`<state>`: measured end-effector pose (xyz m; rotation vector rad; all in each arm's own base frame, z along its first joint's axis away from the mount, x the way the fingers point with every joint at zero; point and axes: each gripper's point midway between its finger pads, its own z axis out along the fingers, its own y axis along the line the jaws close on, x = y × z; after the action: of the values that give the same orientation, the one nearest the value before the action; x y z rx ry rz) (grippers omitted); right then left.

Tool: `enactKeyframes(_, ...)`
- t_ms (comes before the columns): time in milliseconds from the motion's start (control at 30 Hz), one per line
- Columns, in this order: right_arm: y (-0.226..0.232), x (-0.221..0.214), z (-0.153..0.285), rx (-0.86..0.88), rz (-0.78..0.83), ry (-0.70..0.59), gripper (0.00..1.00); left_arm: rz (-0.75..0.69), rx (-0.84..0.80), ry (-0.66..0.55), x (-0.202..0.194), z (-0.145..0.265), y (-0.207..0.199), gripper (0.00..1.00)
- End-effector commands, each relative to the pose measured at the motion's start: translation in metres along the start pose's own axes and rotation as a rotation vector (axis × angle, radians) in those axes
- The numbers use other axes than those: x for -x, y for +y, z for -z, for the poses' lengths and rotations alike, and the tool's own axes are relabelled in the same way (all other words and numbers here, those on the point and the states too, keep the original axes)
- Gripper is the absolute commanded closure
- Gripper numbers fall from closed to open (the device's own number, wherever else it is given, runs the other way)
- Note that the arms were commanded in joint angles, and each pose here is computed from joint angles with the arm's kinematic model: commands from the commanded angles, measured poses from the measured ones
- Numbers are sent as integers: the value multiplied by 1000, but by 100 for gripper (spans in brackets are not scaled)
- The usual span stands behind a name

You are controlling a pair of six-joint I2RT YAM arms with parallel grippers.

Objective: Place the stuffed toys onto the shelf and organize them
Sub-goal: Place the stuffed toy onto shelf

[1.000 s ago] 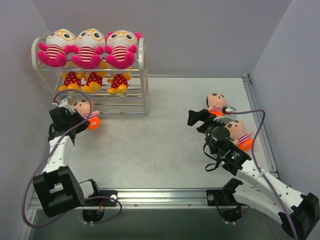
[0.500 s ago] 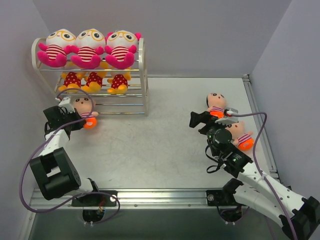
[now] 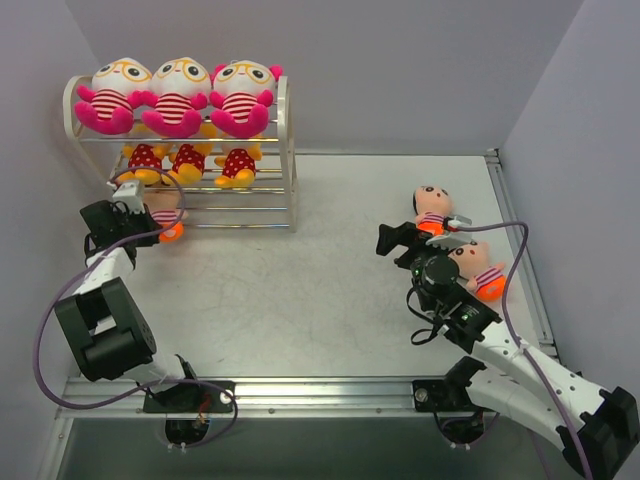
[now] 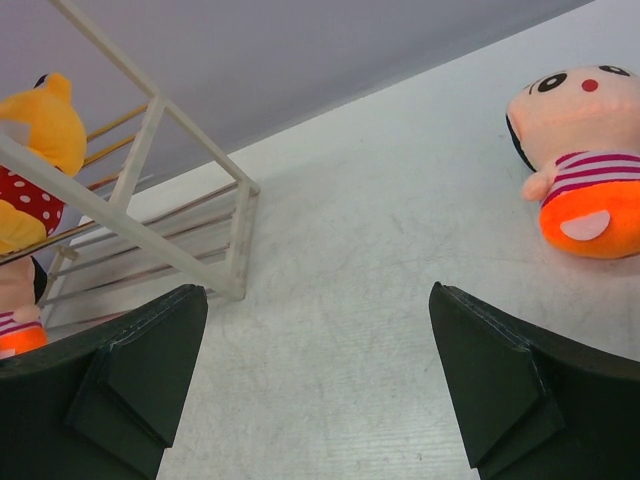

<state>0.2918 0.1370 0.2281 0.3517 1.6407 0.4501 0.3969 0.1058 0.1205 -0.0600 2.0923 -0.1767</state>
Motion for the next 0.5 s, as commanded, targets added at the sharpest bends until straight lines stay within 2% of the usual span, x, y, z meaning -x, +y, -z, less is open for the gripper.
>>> enactKeyframes(0, 0, 8, -4, -8, -7, -44, 1, -98, -21, -125, 42, -3, 4, 97)
enactKeyframes(367, 2, 0, -9, -6, 9, -24, 1, -153, -21, -140, 43, -16, 13, 97)
enactKeyframes(467, 2, -1, -11, -8, 10, -21, 1, -162, -21, -141, 43, -19, 14, 93)
